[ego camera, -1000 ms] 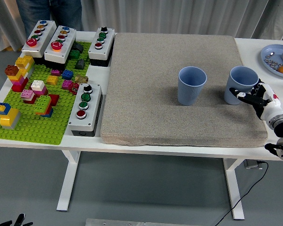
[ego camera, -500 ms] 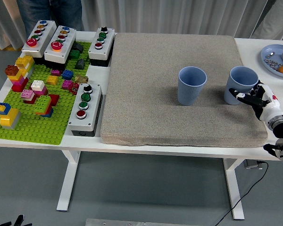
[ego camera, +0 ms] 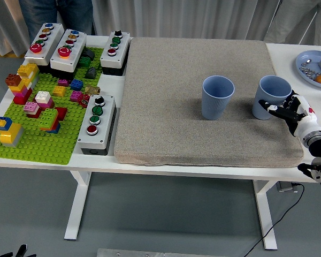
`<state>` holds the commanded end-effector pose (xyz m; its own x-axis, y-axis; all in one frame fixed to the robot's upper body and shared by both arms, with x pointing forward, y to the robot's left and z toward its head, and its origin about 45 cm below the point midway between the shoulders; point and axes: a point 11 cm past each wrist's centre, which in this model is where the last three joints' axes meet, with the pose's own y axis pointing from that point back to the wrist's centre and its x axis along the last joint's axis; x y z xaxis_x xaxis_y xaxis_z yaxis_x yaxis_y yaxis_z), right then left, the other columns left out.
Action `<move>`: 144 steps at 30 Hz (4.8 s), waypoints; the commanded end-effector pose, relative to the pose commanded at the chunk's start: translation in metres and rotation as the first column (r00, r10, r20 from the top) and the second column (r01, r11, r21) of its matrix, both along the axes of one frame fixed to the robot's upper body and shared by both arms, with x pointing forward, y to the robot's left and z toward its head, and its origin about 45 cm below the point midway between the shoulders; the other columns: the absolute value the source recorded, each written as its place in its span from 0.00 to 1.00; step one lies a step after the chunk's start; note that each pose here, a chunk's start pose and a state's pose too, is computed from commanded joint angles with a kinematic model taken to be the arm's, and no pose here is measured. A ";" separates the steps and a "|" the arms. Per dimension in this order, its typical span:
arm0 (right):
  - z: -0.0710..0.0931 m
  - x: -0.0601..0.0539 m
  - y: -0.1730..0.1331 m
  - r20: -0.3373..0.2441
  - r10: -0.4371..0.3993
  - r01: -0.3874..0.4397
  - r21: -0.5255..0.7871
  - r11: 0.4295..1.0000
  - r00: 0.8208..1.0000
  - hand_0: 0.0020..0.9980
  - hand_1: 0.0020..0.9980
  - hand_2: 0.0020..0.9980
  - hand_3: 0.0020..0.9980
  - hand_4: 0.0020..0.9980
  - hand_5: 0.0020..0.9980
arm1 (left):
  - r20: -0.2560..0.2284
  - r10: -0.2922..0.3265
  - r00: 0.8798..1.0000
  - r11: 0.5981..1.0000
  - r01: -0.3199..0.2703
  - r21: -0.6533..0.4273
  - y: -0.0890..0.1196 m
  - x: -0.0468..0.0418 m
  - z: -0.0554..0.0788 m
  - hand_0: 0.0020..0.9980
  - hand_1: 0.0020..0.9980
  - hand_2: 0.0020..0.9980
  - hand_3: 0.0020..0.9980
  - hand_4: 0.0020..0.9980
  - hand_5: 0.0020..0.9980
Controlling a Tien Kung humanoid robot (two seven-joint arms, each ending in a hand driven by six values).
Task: Pick cup pour cup place
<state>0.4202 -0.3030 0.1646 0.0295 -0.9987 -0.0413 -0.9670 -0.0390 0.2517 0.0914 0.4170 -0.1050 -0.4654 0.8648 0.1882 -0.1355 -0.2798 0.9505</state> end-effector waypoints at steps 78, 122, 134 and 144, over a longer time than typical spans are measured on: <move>0.076 0.011 0.059 0.243 0.197 -0.020 -0.583 0.812 0.950 0.86 0.72 0.61 0.73 0.78 0.28 | 0.001 0.013 1.000 1.000 -0.013 0.013 0.007 -0.0010 0.002 0.71 0.66 0.73 0.66 0.47 0.98; 0.092 0.009 0.078 0.305 0.321 0.066 -0.808 0.585 0.897 0.87 0.72 0.60 0.72 0.77 0.28 | -0.001 0.010 1.000 1.000 -0.010 0.015 0.008 -0.0017 0.002 0.71 0.66 0.73 0.66 0.47 0.98; 0.097 0.010 0.079 0.314 0.334 0.103 -0.846 0.523 0.889 0.87 0.72 0.60 0.72 0.77 0.28 | 0.002 0.009 1.000 1.000 -0.009 0.015 0.008 0.0006 0.003 0.71 0.66 0.73 0.66 0.47 0.97; 0.095 0.009 0.082 0.306 0.344 0.107 -0.863 0.493 0.888 0.87 0.72 0.60 0.72 0.77 0.28 | 0.004 0.010 1.000 1.000 -0.010 0.017 0.008 0.0013 0.003 0.71 0.66 0.73 0.66 0.47 0.97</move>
<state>0.4296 -0.2209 0.2597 -0.0622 -0.5154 0.8547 -0.9753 -0.1505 -0.1618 0.0927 0.4251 -0.1020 -0.4752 0.8567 0.2007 -0.1362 -0.2969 0.9451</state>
